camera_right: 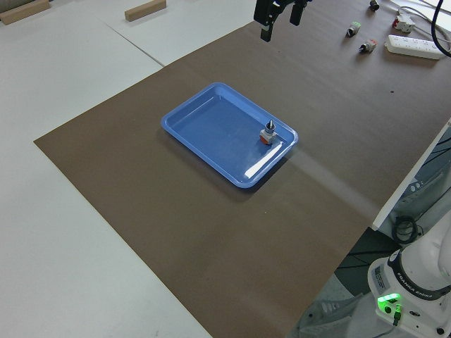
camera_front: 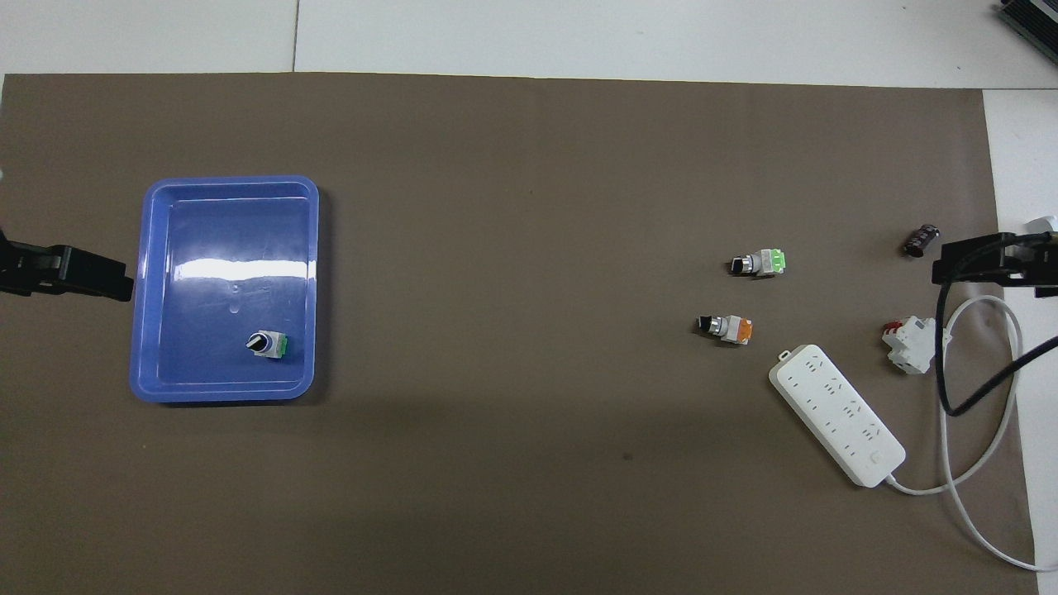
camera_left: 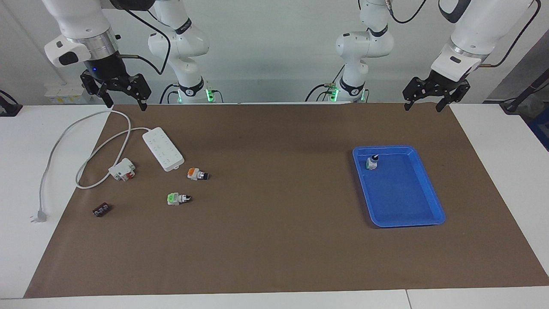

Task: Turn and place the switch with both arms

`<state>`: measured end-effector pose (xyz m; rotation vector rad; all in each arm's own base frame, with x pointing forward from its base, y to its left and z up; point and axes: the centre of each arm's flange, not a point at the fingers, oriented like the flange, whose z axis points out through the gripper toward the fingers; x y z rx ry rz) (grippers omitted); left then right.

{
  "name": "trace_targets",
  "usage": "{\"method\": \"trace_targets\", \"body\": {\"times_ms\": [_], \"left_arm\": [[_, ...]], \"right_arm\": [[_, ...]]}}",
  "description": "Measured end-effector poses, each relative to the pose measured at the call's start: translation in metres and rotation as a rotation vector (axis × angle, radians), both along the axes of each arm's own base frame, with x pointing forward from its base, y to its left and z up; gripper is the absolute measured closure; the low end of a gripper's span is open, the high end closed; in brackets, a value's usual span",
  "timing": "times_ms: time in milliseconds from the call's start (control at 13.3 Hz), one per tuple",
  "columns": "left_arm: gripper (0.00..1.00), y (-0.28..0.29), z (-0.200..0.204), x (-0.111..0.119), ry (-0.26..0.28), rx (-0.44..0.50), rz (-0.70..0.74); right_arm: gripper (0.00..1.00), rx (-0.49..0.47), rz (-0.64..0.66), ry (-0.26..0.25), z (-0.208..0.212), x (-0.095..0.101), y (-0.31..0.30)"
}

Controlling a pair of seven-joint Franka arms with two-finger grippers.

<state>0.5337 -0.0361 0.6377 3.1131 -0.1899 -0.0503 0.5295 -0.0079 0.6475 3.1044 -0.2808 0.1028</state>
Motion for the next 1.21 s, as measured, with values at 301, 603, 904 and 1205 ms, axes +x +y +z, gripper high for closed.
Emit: {"method": "trace_targets", "body": {"times_ms": [301,603,904,1205], "left_arm": [[0.00,0.000,0.000,0.000,0.000,0.000,0.000],[0.00,0.000,0.000,0.000,0.000,0.000,0.000],[0.00,0.000,0.000,0.000,0.000,0.000,0.000],[0.00,0.000,0.000,0.000,0.000,0.000,0.000]], "right_arm": [[0.00,0.013,-0.174,-0.060,-0.027,0.025,0.001],[0.00,0.044,-0.395,-0.132,-0.106,0.063,0.009],[0.00,0.077,-0.726,-0.120,-0.187,0.095,0.033],[0.00,0.099,-1.061,-0.026,-0.254,0.083,0.071]]}}
